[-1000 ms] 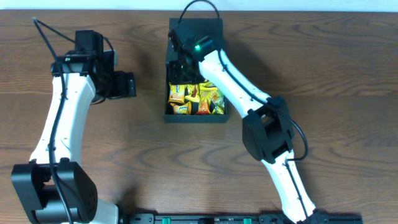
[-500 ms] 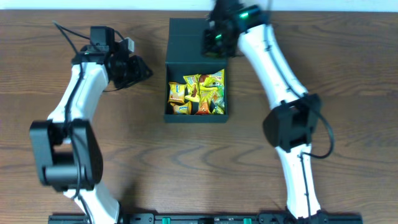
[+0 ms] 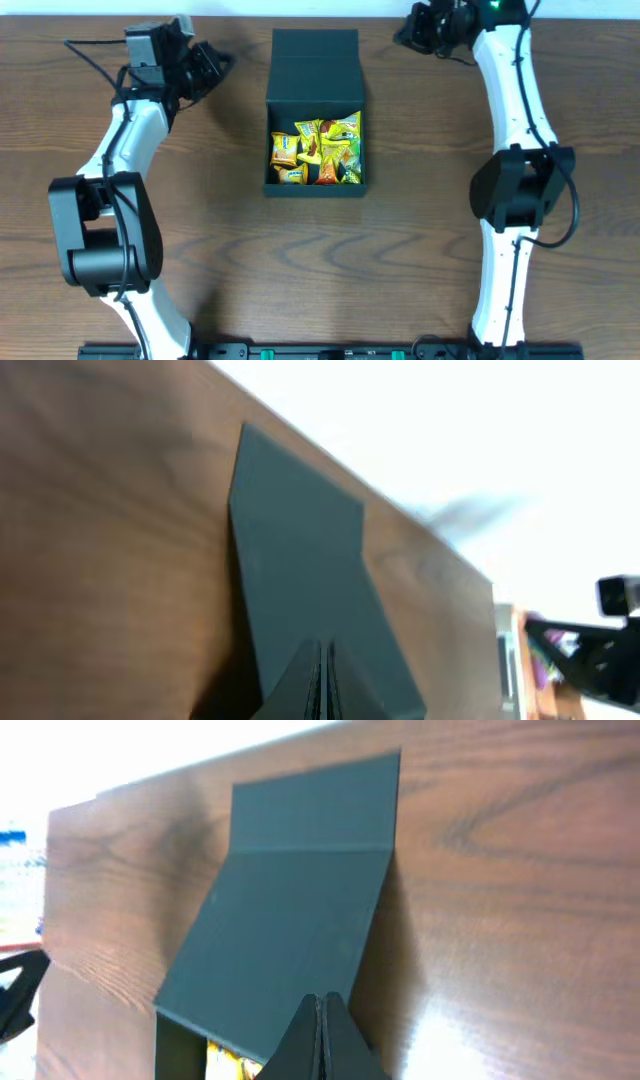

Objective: Pack container
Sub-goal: 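Move both grippers to the box lid's back edge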

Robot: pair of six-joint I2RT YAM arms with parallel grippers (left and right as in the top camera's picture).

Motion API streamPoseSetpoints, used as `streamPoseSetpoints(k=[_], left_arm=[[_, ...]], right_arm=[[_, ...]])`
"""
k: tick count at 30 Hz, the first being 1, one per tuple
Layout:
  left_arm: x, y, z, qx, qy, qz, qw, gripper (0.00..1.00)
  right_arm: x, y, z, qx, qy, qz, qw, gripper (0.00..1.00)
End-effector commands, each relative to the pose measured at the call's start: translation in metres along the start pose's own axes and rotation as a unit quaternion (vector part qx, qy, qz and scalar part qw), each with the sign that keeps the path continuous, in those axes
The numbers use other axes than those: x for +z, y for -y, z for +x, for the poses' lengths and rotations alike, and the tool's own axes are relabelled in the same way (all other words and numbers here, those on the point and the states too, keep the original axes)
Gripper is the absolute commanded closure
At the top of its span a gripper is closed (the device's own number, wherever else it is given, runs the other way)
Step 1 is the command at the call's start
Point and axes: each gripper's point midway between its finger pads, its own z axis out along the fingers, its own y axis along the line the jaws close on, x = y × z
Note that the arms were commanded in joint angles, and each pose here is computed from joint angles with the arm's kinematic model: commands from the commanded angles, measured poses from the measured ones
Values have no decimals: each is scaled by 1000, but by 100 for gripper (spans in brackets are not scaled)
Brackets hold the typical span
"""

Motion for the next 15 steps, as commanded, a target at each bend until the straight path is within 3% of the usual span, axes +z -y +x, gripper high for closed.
streamPoseSetpoints(k=[1, 6, 10, 15], left_arm=[[-6, 3, -16, -33, 23, 3, 999, 95], [11, -3, -34, -89, -3, 39, 995, 94], [33, -4, -41, -108, -45, 58, 991, 94], [53, -38, -13, -156, -113, 27, 981, 95]], right_arm=[[17, 23, -3, 39, -10, -33, 999, 99], [58, 40, 1, 92, -36, -125, 987, 99], [79, 47, 14, 108, -59, -150, 981, 99], [84, 49, 25, 124, -79, -143, 979, 99]])
